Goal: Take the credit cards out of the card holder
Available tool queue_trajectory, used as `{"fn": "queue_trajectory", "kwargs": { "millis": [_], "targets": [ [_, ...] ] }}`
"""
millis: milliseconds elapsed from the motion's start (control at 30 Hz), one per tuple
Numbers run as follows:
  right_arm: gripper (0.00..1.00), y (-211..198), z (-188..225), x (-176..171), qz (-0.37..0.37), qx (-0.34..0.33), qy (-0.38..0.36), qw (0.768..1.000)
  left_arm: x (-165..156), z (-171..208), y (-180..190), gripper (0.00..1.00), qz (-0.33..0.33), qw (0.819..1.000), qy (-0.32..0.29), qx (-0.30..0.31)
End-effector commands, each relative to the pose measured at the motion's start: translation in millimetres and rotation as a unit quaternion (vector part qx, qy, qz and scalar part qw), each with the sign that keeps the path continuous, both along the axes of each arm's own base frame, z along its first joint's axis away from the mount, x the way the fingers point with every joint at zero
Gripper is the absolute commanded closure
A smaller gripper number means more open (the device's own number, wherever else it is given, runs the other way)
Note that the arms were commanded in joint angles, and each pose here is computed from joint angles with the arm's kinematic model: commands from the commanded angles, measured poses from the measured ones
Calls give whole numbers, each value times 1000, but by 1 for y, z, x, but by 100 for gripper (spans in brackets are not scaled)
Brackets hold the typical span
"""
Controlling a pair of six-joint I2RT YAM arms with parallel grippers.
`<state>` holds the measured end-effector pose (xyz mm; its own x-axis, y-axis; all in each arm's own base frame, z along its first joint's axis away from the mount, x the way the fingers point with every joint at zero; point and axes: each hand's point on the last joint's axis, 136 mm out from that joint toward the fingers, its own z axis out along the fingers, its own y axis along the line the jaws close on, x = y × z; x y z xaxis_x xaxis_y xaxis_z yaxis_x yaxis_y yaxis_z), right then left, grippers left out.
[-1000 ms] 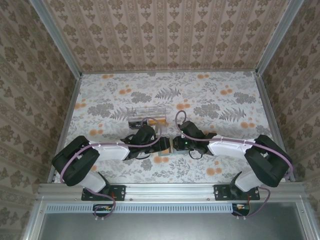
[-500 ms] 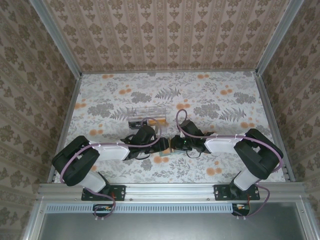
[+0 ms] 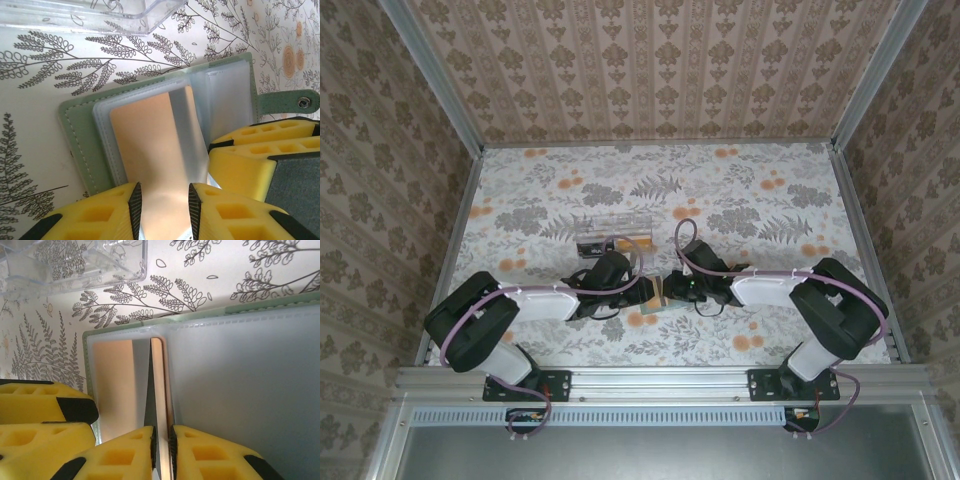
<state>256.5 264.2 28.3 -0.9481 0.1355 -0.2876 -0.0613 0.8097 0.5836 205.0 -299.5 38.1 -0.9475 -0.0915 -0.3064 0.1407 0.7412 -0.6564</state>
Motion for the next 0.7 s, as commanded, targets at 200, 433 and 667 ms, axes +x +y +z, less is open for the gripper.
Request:
{"fn": "queue_trajectory", "kwargs": {
  "millis": [200,433,667],
  "targets": [
    [80,-7,-1,-2,2,7,15,1000,-7,-10,4,67,-5,1000,11,16],
    [82,2,-10,-4,11,29,35,999,-7,-11,3,66,-7,1000,14,17],
    [82,4,-12,-5,16,33,43,998,-7,-11,3,67,-8,1000,13,17]
  ]
}}
